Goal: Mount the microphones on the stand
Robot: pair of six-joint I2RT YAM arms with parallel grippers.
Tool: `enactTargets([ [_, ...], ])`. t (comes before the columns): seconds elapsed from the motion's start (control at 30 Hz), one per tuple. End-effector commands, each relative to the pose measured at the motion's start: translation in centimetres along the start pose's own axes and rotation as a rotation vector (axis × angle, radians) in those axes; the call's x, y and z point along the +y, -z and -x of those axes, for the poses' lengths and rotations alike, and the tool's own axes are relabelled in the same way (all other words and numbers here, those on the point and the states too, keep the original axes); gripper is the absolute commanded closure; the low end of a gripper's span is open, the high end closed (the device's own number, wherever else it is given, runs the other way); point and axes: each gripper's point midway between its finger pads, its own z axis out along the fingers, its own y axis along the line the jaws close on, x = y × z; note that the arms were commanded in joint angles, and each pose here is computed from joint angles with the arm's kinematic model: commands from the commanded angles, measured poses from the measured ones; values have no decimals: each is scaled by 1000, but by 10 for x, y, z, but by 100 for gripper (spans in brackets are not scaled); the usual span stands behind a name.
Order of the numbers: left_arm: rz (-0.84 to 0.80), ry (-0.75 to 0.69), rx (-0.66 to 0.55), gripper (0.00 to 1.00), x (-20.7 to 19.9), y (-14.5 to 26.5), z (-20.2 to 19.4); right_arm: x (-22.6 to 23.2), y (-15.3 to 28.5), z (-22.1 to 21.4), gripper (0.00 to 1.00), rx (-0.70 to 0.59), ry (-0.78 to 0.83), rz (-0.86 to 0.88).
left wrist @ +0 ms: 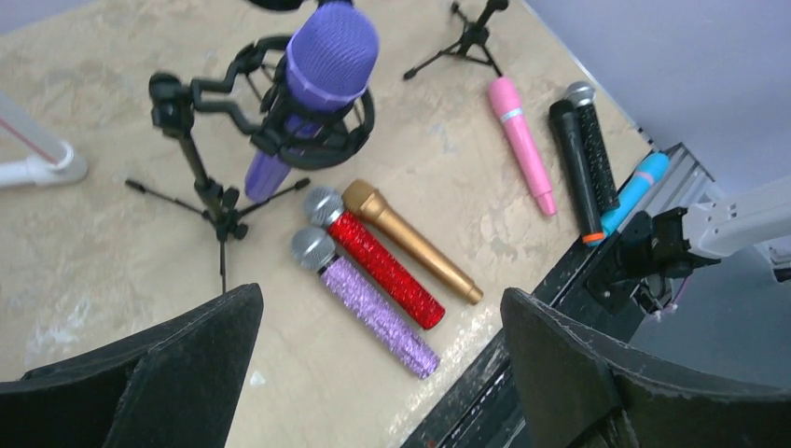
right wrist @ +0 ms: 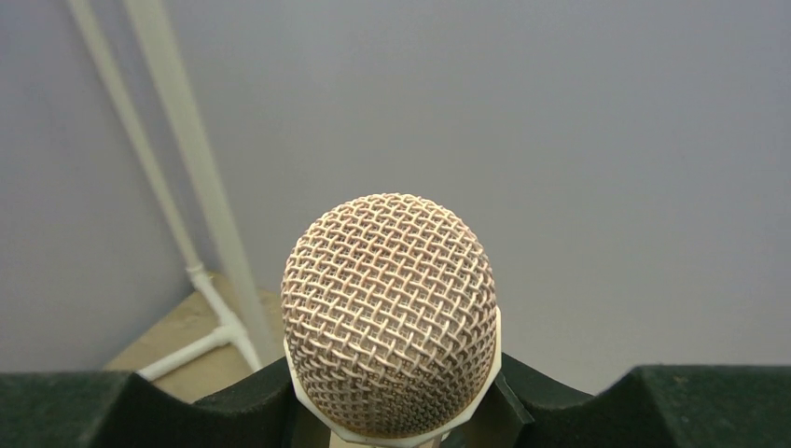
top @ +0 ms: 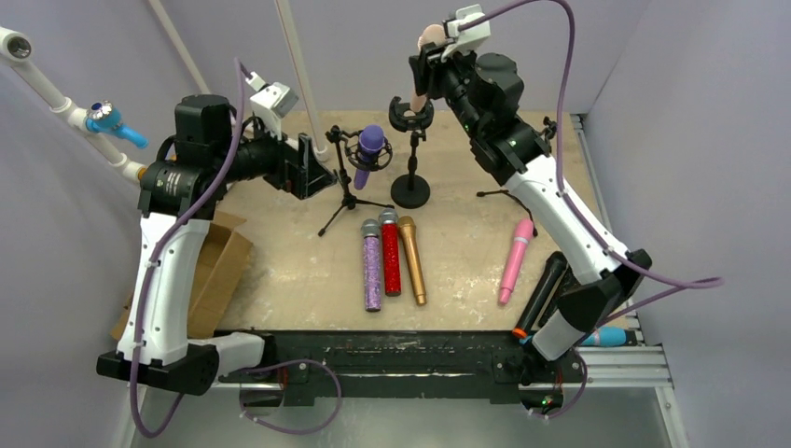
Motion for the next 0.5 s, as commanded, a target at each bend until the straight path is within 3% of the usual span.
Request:
enactTargets([
  [0.0,9,17,105,0,10,9,-26,-38,-19,27,99,-133,8,-134],
  [0.2,-1,49,224,0,20,5,-50,-48,-49,7,99,-126,9,-168],
  [0.47,1,58,254,0,28,0,-64,-45,-76,-19,100,-98,7,-155],
])
